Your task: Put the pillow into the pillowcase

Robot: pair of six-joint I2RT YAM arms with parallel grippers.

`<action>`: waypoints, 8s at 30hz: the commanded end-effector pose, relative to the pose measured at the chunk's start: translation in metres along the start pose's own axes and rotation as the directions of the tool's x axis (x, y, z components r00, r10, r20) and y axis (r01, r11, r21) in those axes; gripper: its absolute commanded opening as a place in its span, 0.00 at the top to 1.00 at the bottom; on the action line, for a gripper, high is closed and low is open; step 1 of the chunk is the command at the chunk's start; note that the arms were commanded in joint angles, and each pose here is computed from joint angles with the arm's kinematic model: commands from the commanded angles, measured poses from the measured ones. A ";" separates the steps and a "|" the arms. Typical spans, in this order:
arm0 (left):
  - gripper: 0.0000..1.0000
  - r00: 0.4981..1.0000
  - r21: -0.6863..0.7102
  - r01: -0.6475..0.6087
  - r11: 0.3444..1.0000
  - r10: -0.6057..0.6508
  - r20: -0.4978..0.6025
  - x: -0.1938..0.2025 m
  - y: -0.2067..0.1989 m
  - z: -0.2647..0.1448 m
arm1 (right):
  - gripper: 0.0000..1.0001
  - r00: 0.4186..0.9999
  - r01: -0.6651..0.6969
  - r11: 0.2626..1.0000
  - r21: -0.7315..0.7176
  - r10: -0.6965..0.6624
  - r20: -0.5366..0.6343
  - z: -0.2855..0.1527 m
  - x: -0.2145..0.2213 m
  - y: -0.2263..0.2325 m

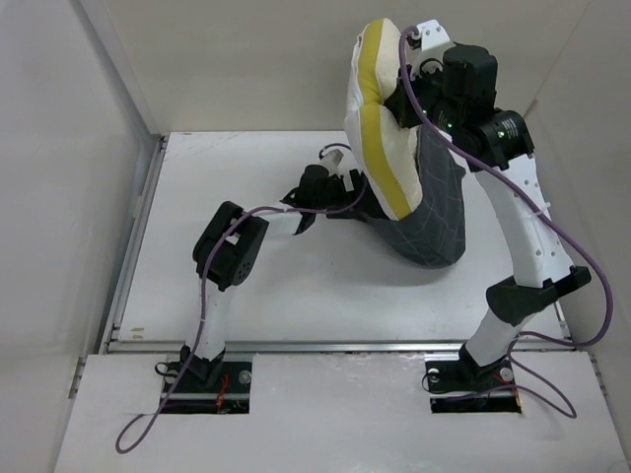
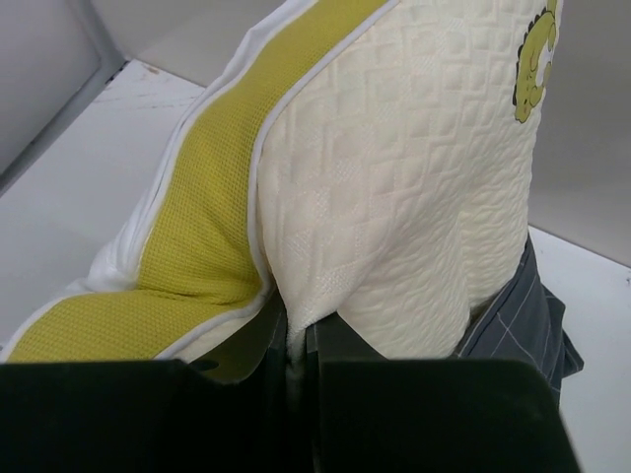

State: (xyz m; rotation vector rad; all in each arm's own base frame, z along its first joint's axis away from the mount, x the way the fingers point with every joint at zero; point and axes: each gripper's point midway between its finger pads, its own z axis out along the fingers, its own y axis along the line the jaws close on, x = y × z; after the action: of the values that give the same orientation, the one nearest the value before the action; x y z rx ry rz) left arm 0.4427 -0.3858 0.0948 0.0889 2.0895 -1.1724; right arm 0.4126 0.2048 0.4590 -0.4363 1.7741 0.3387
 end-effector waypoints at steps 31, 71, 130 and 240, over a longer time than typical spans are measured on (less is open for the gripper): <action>1.00 0.884 0.001 -0.382 0.924 0.365 0.291 -0.174 -0.183 -0.124 | 1.00 0.953 0.273 0.904 0.330 -0.300 0.033 -0.011 -0.006 -0.031; 1.00 0.965 -0.137 -0.033 0.990 0.067 0.254 -0.076 0.021 -0.196 | 0.00 0.987 0.163 0.986 -0.023 -0.163 0.013 -0.013 0.042 0.022; 1.00 0.963 -0.137 -0.144 0.980 0.171 0.209 -0.134 -0.014 -0.172 | 0.48 0.992 0.081 0.984 -0.160 -0.095 -0.082 0.008 0.119 0.083; 0.94 0.996 -0.654 -0.088 0.752 0.070 -0.054 0.071 0.058 -0.135 | 0.00 0.862 -0.035 0.993 0.113 0.088 -0.500 0.016 0.371 0.005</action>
State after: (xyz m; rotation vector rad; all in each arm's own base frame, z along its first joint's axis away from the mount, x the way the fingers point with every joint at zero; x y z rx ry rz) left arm 0.3145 -0.2625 0.0291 -0.1093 2.4488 -0.2846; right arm 0.3368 0.1737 0.1017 -0.3821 2.2555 0.2615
